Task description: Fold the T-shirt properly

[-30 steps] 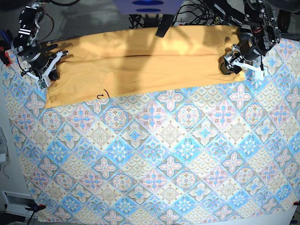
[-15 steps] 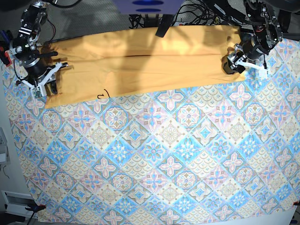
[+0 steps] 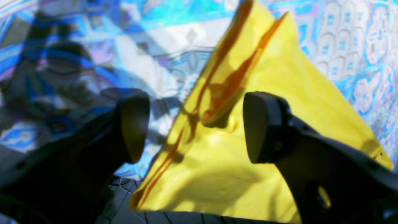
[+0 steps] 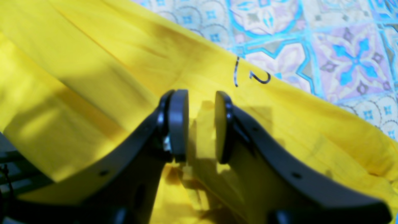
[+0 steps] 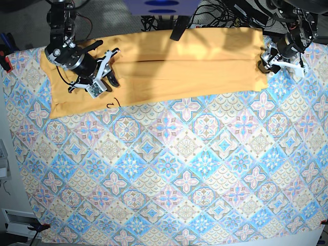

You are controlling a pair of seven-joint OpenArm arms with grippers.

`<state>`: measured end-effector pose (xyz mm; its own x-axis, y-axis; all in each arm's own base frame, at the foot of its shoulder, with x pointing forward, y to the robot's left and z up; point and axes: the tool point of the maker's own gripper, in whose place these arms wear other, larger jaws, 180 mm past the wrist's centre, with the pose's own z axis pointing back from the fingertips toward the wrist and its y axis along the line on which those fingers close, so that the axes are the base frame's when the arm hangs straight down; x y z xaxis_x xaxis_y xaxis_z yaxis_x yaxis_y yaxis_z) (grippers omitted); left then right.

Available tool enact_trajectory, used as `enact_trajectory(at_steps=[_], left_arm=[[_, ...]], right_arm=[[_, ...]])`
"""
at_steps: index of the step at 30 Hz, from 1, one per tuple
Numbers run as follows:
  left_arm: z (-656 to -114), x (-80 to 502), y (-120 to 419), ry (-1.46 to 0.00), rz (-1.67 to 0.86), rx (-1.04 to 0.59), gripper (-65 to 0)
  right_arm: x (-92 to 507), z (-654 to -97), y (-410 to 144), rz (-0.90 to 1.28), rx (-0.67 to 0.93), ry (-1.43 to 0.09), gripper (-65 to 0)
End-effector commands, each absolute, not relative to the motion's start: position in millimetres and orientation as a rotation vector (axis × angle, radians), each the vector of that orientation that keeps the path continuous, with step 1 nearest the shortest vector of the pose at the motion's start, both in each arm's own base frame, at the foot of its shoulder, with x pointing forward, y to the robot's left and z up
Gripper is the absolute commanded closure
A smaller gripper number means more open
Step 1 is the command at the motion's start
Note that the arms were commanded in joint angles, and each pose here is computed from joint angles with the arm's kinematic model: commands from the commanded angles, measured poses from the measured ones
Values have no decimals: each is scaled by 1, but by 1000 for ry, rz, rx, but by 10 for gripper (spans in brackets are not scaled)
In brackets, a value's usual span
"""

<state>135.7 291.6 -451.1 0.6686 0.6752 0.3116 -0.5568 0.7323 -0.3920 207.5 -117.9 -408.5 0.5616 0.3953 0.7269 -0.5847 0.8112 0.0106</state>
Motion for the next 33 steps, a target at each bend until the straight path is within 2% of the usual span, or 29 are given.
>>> enact_trajectory(at_steps=[1,8,15,28,31,33], left_arm=[[-442,143,303,-492,684,-257,-460],[-439,159,298,-510,669,-277,-460],[-470,151,272,-388,666,-335,-460],[-475,145,261,-351,647,-351,-450],[-477,145,255,-340,630,-362,-399],[-477,145,254,-339,630,-360,-318]], right_arm=[[213,-399,-116,594,270,-823,-146],[214,-399,-115,593,271,-825,-146],[214,-399,-116,590,270,-826,-146],[214,-399,-115,591,273,-827,-146],[214,-399,-116,588,272,-828,-146],[214,-399,-116,588,273,-826,-146]])
